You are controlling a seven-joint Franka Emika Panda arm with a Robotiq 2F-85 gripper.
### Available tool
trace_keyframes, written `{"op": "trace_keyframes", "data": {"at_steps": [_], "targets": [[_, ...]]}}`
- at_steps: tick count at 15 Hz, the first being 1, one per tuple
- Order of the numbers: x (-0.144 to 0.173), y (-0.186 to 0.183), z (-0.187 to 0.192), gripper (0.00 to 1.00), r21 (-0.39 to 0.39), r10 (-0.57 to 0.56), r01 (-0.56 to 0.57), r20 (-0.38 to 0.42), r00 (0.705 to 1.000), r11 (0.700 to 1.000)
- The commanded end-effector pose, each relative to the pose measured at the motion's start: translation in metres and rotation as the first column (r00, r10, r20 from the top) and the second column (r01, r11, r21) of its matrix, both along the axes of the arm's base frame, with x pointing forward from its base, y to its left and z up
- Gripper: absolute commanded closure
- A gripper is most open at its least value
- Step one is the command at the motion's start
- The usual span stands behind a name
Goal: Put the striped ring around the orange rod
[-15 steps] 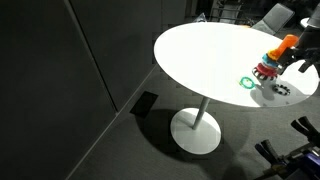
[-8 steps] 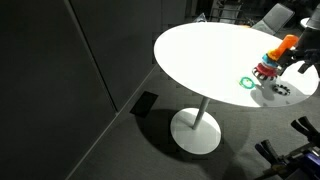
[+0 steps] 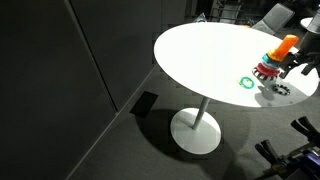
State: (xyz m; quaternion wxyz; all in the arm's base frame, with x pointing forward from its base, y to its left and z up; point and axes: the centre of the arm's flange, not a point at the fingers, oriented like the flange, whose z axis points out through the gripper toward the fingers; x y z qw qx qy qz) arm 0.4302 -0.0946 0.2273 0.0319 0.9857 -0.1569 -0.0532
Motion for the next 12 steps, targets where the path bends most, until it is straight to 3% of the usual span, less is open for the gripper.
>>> {"op": "trace_keyframes", "data": {"at_steps": [1,12], "targets": [[-0.014,-0.002,-0.003,0.0,-0.059,-0.023,0.025,0.029,0.999,0.998],[-0.028,-0.01,-0.033,0.0,-0.07,-0.094,0.103,0.112,0.989,0.992]]}}
